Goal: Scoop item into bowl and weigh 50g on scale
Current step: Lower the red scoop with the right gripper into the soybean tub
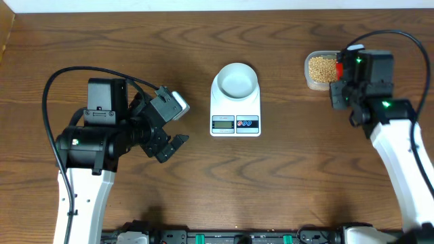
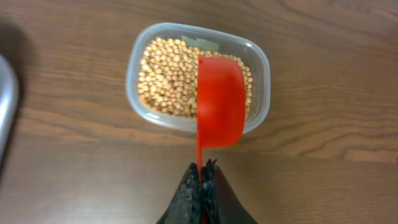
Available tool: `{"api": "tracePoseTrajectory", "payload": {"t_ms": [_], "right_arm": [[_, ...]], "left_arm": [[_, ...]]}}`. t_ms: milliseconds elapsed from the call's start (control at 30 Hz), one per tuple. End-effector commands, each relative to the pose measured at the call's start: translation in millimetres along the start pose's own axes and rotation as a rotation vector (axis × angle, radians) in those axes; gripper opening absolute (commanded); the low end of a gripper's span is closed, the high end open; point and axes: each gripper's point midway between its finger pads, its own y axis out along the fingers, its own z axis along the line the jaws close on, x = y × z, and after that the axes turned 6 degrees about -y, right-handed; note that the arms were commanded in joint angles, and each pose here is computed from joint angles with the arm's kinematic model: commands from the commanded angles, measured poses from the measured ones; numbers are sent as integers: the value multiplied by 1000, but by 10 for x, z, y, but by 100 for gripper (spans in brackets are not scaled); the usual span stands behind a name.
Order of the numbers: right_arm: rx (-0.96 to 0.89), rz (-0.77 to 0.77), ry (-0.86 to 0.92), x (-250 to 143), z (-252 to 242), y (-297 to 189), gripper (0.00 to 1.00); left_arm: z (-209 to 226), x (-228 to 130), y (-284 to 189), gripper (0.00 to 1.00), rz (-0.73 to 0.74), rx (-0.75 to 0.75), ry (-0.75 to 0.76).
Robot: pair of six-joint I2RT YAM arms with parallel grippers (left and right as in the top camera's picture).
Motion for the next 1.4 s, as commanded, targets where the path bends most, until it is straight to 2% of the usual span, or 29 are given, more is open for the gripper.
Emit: {"api": "tracePoseTrajectory", "payload": {"t_ms": [0, 500, 700, 1367], "right_arm": [[-56, -3, -12, 71, -122, 79, 1], [-135, 80, -77, -71, -200, 539, 1], [-160, 35, -67, 43, -238, 633, 1], [-101, 70, -74, -73, -111, 818, 1]], "left_arm": [[-12, 78, -70, 98, -31, 0, -1], [-12, 78, -70, 98, -31, 0, -1], [-12, 78, -70, 98, -31, 0, -1], [-12, 78, -70, 98, -31, 0, -1]]}}
